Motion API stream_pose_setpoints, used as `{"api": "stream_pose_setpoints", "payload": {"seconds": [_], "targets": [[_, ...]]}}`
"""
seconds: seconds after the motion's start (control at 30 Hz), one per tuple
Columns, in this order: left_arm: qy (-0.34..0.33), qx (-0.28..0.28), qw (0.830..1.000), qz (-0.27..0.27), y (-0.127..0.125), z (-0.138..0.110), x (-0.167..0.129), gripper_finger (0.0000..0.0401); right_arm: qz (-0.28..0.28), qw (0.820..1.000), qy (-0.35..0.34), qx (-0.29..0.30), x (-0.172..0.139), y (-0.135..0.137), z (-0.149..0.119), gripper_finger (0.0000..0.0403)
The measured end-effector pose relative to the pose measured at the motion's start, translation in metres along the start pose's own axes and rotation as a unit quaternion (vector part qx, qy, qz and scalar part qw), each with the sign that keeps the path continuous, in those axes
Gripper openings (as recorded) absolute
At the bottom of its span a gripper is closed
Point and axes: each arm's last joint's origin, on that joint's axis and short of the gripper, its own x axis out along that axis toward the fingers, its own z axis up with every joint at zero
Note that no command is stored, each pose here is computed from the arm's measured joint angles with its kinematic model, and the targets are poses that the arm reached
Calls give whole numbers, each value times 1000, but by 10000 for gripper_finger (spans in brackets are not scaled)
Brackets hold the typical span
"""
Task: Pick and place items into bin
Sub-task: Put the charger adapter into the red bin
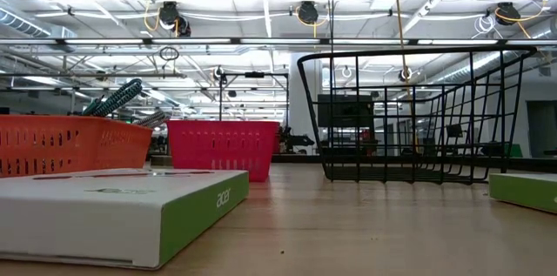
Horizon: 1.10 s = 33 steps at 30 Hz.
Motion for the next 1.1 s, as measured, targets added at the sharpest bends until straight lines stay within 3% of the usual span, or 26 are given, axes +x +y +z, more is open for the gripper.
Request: {"api": "stream_pose_setpoints", "payload": {"seconds": [0.4,0.7,1.1], "targets": [[-1,-2,1000,-6,-4,1,-3,268,5,1000,0,2,-1,1,0,150],[-1,8,1000,-10,-4,1,-3,158,4,1000,3,13,-1,1,0,150],[-3,-41,999,8,-2,1,-3,164,7,1000,14,11,-3,4,-3,175]]}}
